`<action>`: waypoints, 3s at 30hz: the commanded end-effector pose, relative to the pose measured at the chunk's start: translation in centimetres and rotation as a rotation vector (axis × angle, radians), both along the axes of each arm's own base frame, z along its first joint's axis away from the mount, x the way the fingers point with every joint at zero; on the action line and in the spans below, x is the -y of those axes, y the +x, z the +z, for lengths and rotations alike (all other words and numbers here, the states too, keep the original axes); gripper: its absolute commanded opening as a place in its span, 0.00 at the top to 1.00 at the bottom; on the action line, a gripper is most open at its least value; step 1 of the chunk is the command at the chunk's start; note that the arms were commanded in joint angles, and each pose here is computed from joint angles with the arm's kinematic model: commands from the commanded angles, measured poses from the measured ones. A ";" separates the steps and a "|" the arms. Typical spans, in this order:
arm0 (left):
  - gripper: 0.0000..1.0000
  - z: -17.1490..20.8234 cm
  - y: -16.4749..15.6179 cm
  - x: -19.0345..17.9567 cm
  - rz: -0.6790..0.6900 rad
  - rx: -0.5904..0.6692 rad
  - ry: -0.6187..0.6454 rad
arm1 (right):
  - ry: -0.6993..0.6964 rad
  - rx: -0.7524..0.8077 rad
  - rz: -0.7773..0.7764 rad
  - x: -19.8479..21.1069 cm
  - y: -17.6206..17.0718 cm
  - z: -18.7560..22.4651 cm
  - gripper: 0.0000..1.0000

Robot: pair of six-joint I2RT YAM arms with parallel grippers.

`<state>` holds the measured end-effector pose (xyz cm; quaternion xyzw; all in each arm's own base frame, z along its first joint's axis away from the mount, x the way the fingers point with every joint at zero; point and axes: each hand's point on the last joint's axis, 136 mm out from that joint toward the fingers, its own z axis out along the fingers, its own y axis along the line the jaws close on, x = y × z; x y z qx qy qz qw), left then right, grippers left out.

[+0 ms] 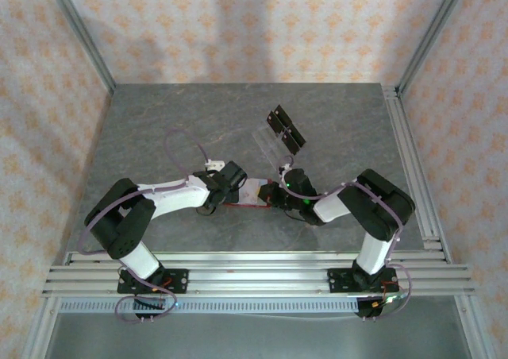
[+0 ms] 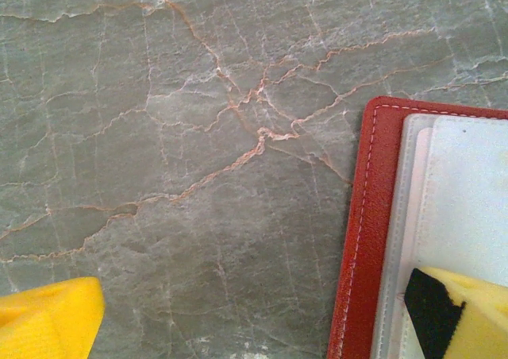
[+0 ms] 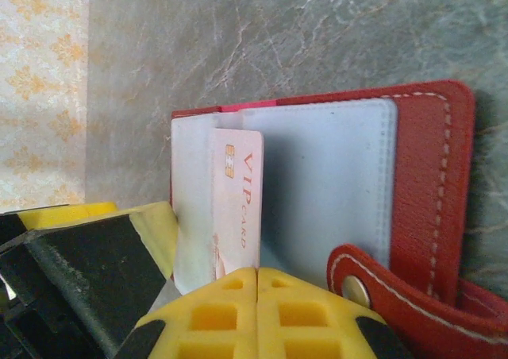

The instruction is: Put the credit cards into the card holder

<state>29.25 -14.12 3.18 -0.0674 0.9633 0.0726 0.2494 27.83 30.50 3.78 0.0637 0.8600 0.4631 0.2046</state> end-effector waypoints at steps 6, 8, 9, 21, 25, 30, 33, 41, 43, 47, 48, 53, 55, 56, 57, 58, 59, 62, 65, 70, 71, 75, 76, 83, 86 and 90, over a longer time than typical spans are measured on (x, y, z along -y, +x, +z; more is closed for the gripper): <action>0.00 -1.2 -1.4 -2.0 0.023 -0.055 0.080 | 0.004 -0.015 0.044 -1.3 0.1 0.1 1.00; 0.00 -1.2 -1.4 -2.0 0.023 -0.055 0.080 | -0.001 -0.021 0.054 -1.5 0.2 0.0 1.00; 0.00 -1.2 -1.4 -2.0 0.023 -0.054 0.078 | -0.002 -0.025 0.058 -1.6 0.2 -0.1 1.00; 0.00 -0.3 -1.1 -1.7 0.026 -0.036 0.054 | -0.012 -0.092 0.134 -3.3 0.1 -0.8 1.00; 0.00 1.3 -0.8 -1.6 0.044 -0.004 0.031 | -0.022 -0.086 0.134 -3.2 0.1 0.2 0.83; 0.00 3.3 -0.5 -2.7 0.086 0.030 0.015 | -0.075 -0.058 0.145 -2.8 0.2 2.3 0.65; 0.00 3.9 -0.4 -3.5 0.107 0.040 0.010 | -0.112 -0.040 0.146 -2.4 0.3 3.7 0.61; 0.01 2.5 -1.0 -5.0 0.112 0.013 0.034 | -0.321 -0.085 0.162 -0.8 0.6 3.9 0.79; 0.01 1.8 -1.2 -5.2 0.110 0.002 0.041 | -0.363 -0.099 0.168 -0.7 0.7 3.6 0.90; 0.01 0.7 -1.4 -5.2 0.105 -0.017 0.042 | -0.404 -0.133 0.192 -1.1 0.7 2.7 1.00; 0.00 0.5 -1.5 -5.1 0.103 -0.020 0.042 | -0.411 -0.139 0.196 -1.2 0.7 2.5 1.00; 0.01 -0.3 -1.4 -5.0 0.097 -0.034 0.041 | -0.428 -0.155 0.209 -1.9 0.9 1.5 1.00; 0.00 -0.5 -1.5 -5.0 0.094 -0.039 0.047 | -0.428 -0.157 0.211 -2.0 1.0 1.2 1.00; 0.00 -0.6 -1.5 -5.0 0.094 -0.040 0.046 | -0.433 -0.158 0.210 -2.0 1.1 1.0 1.00; 0.00 -0.7 -1.5 -5.0 0.092 -0.041 0.046 | -0.438 -0.160 0.211 -2.0 1.1 0.8 1.00; 0.00 -0.7 -1.4 -4.9 0.092 -0.039 0.045 | -0.445 -0.163 0.212 -2.0 1.2 0.6 1.00; 0.00 -0.8 -1.5 -4.9 0.091 -0.043 0.045 | -0.450 -0.165 0.212 -2.0 1.2 0.4 1.00; 0.00 -1.0 -1.6 -4.8 0.089 -0.046 0.041 | -0.462 -0.178 0.214 -1.9 1.1 -0.2 1.00; 0.00 -1.2 -1.6 -4.8 0.089 -0.049 0.037 | -0.468 -0.188 0.221 -2.0 1.1 -0.6 1.00; 0.00 -1.5 -1.6 -4.7 0.087 -0.054 0.034 | -0.479 -0.200 0.232 -2.1 1.1 -0.9 1.00; 0.00 -1.6 -1.7 -4.8 0.088 -0.056 0.035 | -0.480 -0.203 0.236 -2.2 1.1 -0.9 1.00; 0.00 -1.8 -1.6 -4.6 0.086 -0.058 0.030 | -0.487 -0.205 0.254 -2.6 1.0 -0.9 1.00; 0.00 -1.9 -1.6 -4.6 0.086 -0.059 0.028 | -0.489 -0.206 0.260 -2.7 0.9 -0.9 1.00; 0.00 -2.2 -1.8 -4.5 0.082 -0.065 0.021 | -0.485 -0.203 0.291 -4.1 0.8 -0.7 1.00; 0.00 -2.3 -1.8 -4.4 0.082 -0.066 0.015 | -0.481 -0.204 0.301 -4.7 0.8 -0.8 1.00; 0.00 -2.5 -1.9 -4.4 0.082 -0.067 0.007 | -0.462 -0.201 0.311 -5.7 1.0 -0.6 1.00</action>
